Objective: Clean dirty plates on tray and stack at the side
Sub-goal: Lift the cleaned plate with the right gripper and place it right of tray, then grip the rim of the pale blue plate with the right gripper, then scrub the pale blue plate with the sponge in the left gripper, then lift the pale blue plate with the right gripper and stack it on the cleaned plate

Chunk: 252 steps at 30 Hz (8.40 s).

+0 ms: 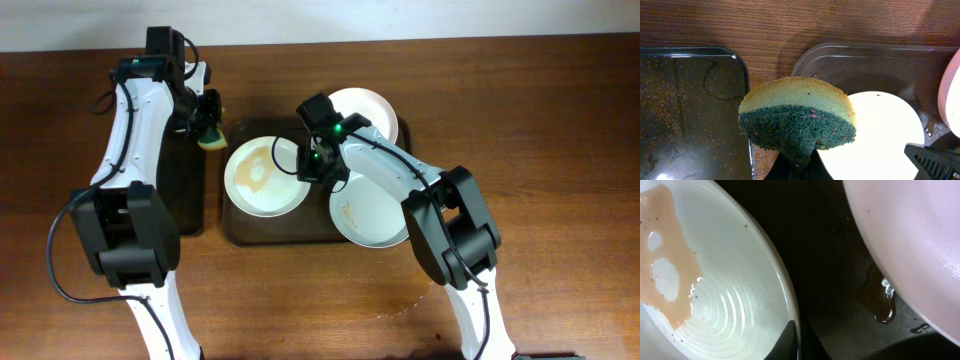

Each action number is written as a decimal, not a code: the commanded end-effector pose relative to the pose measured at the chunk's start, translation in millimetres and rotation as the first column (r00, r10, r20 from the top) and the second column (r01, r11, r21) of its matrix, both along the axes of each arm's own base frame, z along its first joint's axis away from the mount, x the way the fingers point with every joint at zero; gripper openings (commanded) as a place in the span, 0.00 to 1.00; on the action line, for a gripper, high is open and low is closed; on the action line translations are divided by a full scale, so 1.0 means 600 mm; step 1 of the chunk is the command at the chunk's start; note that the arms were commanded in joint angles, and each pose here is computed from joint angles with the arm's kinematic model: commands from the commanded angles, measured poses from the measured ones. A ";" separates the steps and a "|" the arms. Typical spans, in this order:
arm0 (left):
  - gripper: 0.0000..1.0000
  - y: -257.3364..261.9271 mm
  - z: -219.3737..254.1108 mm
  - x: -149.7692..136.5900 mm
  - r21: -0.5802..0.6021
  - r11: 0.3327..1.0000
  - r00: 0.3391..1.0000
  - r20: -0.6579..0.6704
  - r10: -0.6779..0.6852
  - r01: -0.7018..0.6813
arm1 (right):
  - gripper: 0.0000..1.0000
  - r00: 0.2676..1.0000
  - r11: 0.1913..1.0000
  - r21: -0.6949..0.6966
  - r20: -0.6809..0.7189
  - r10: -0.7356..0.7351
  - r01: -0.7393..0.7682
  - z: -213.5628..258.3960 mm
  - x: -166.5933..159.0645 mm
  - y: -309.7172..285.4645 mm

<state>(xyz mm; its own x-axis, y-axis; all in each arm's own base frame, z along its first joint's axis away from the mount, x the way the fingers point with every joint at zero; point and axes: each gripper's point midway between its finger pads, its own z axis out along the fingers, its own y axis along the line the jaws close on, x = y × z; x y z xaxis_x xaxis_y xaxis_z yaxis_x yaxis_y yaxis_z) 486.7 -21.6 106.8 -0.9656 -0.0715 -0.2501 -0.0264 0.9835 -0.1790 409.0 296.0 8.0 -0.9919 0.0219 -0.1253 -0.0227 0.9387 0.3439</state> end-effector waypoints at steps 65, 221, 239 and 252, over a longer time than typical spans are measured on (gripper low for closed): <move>0.01 -0.003 0.020 0.006 -0.003 1.000 0.999 0.035 -0.005 0.005 | 0.04 0.769 0.743 -0.205 0.227 -0.597 0.637 0.100 -0.043 -0.697; 0.01 -0.099 0.038 -0.040 0.076 0.995 0.982 0.181 0.048 -0.063 | 0.04 0.821 0.842 -0.376 0.556 -0.130 0.388 0.293 -0.070 -0.288; 0.01 -0.101 0.040 -0.035 0.071 0.996 0.980 0.193 0.047 -0.062 | 0.04 0.391 0.485 -0.498 0.867 0.310 0.719 0.499 -0.153 -0.234; 0.01 -0.101 0.040 -0.036 0.071 0.996 0.981 0.191 0.047 -0.062 | 0.04 0.729 0.677 -0.272 0.309 -0.611 0.684 0.200 -0.051 -0.678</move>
<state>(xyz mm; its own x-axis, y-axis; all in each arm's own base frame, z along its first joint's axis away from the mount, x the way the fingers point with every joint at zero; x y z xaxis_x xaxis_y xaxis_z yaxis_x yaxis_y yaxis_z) 464.4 -82.2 129.0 -0.8981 -0.0904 -0.4304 -0.0516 0.9936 -0.1009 381.4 -91.0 154.1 -0.6912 0.5213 -0.5005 0.5836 0.8111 0.0389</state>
